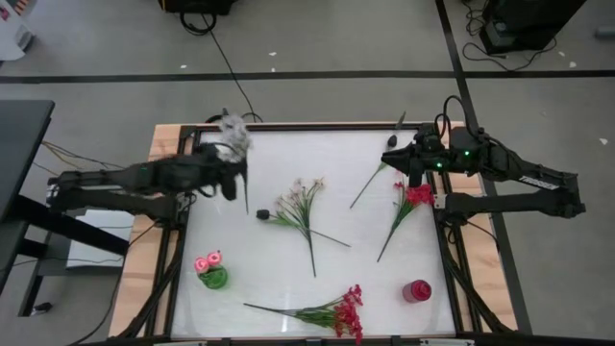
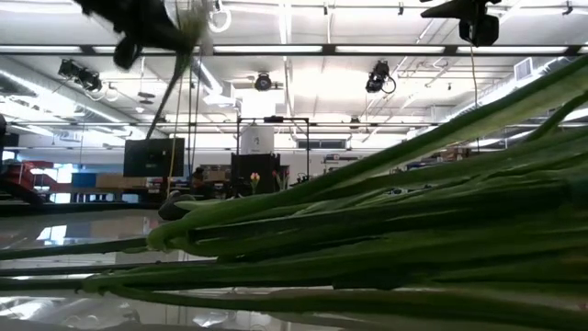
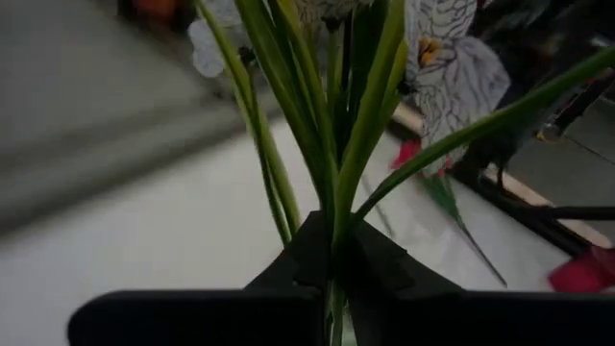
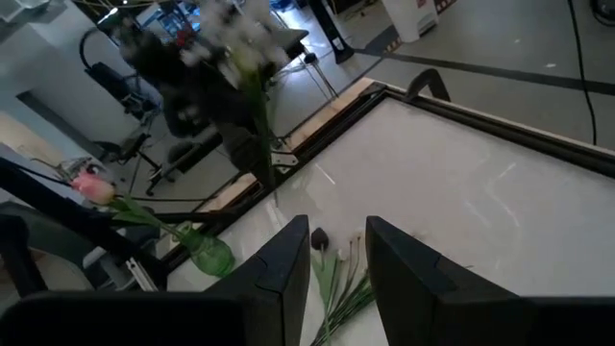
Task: Sort flowers into vase by color
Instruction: Put the left white flowers into the green vase
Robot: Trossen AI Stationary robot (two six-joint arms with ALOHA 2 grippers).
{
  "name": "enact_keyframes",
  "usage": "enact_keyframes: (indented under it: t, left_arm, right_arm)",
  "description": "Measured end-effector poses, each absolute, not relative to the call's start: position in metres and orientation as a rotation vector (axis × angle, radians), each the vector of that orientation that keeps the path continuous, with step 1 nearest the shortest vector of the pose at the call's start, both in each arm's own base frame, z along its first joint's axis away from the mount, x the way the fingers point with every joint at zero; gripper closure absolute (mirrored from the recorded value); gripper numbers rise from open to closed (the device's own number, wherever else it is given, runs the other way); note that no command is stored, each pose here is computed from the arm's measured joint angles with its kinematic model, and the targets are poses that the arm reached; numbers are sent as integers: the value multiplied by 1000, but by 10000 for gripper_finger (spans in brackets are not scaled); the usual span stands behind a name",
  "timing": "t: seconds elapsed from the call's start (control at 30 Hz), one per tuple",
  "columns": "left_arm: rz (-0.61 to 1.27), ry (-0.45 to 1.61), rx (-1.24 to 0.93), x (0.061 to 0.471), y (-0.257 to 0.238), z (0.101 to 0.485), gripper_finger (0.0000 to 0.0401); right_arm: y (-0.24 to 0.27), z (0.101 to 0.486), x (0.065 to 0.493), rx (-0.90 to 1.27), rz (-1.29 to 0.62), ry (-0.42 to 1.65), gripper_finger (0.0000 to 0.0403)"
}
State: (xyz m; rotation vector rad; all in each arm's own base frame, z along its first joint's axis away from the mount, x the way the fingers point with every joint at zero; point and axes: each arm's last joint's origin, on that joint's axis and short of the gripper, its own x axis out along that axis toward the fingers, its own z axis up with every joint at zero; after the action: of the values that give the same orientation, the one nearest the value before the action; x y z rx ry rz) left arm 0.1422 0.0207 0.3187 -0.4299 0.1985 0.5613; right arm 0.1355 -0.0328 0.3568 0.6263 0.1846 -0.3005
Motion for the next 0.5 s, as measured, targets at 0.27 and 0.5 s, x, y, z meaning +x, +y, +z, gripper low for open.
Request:
enact_keyframes:
  t: [0.27,0.5]
  left_arm:
    - [474,25,-191,94,23,370,376]
    - [314,-63,-147,65,14,381,376]
  right_arm:
    - [-33,357,136,626,-300,185,289]
    - [-33,357,136,626,-300,185,289]
